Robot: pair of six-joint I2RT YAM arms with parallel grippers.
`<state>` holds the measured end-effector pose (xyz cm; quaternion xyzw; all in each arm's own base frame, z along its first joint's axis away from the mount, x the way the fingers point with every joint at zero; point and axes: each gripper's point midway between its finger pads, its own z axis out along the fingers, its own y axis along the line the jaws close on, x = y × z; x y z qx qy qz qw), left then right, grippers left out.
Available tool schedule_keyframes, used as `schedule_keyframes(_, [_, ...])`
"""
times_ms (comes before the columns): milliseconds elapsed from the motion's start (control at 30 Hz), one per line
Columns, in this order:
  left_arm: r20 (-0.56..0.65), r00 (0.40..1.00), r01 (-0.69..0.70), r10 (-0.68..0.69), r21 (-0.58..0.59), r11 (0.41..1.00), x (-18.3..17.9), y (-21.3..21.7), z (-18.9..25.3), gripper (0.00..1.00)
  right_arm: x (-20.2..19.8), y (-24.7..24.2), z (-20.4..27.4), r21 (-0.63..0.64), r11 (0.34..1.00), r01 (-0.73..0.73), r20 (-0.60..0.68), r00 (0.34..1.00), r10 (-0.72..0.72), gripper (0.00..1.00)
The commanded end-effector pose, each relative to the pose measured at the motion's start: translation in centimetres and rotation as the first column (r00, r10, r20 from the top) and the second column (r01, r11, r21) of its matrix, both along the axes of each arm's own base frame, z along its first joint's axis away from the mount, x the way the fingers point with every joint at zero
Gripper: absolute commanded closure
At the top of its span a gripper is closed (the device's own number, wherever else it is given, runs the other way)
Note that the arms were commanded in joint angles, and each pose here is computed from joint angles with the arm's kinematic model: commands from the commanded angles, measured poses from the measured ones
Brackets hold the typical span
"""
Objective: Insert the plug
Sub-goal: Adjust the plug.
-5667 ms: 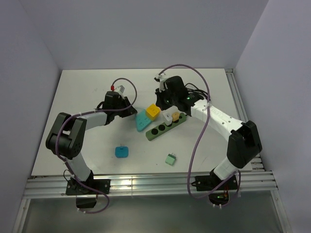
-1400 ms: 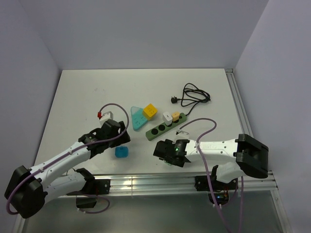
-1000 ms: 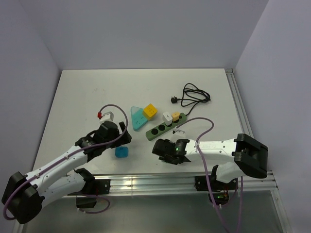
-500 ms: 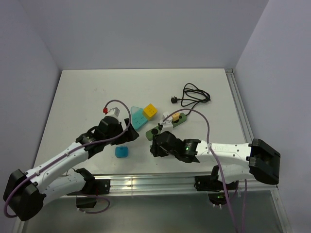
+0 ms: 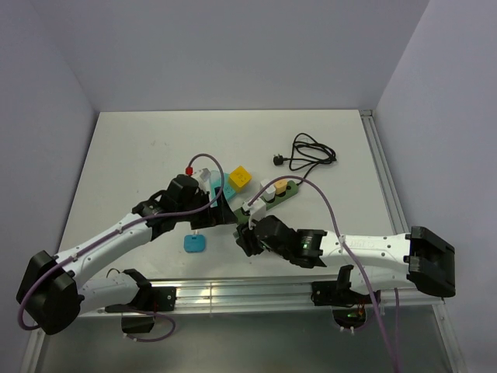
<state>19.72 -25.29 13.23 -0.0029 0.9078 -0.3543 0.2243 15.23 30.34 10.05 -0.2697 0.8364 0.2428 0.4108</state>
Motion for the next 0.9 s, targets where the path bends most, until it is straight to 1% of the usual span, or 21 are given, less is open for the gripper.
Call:
schedule_keyframes(0, [0.033, 0.995, 0.101, -0.099, -0.086, 0.991, -0.6, -1.8, 2.2, 0.01, 0.7, 0.9, 3.0, 0.070, 0.997, -0.030, 0.108, 0.994, 0.022, 0.89])
schedule_keyframes(233, [-0.009, 0.986, 0.165, -0.168, -0.158, 0.973, -1.7, -3.0, 1.5, 0.01, 0.5, 1.7, 3.4, 0.078, 0.995, -0.065, 0.116, 0.992, 0.055, 0.90])
schedule_keyframes(300, [-0.011, 0.981, 0.189, -0.195, -0.193, 0.963, -2.2, -3.4, 1.7, 0.04, 0.5, 1.8, 3.6, 0.080, 0.995, -0.064, 0.119, 0.991, 0.054, 0.90])
schedule_keyframes(433, [-0.032, 0.975, 0.210, -0.221, -0.204, 0.956, -2.6, -3.6, 1.4, 0.09, 0.6, 2.0, 3.8, 0.092, 0.994, -0.064, 0.121, 0.991, 0.053, 0.91])
schedule_keyframes(467, [-0.031, 0.973, 0.216, -0.227, -0.206, 0.954, -2.7, -3.7, 1.3, 0.13, 0.6, 2.1, 4.0, 0.096, 0.993, -0.067, 0.124, 0.991, 0.055, 0.91])
schedule_keyframes(533, [-0.035, 0.971, 0.223, -0.235, -0.212, 0.951, -2.8, -3.8, 1.1, 0.19, 0.6, 2.2, 4.0, 0.099, 0.992, -0.071, 0.124, 0.991, 0.059, 0.91])
schedule_keyframes(567, [-0.035, 0.971, 0.223, -0.236, -0.217, 0.950, -2.9, -3.8, 1.1, 0.26, 0.5, 2.4, 4.3, 0.107, 0.991, -0.077, 0.125, 0.990, 0.064, 0.91])
schedule_keyframes(633, [-0.036, 0.968, 0.233, -0.248, -0.230, 0.945, -3.1, -3.9, 1.0, 0.32, 0.3, 2.6, 4.5, 0.116, 0.989, -0.092, 0.125, 0.989, 0.077, 0.92])
schedule_keyframes(767, [-0.044, 0.958, 0.260, -0.282, -0.271, 0.927, -3.6, -4.4, 0.9, 0.49, -0.1, 3.1, 4.9, 0.137, 0.982, -0.127, 0.131, 0.985, 0.109, 0.92])
schedule_keyframes(867, [-0.048, 0.957, 0.264, -0.287, -0.272, 0.925, -3.8, -4.4, 0.7, 0.53, -0.3, 3.2, 5.0, 0.139, 0.980, -0.139, 0.130, 0.984, 0.121, 0.93])
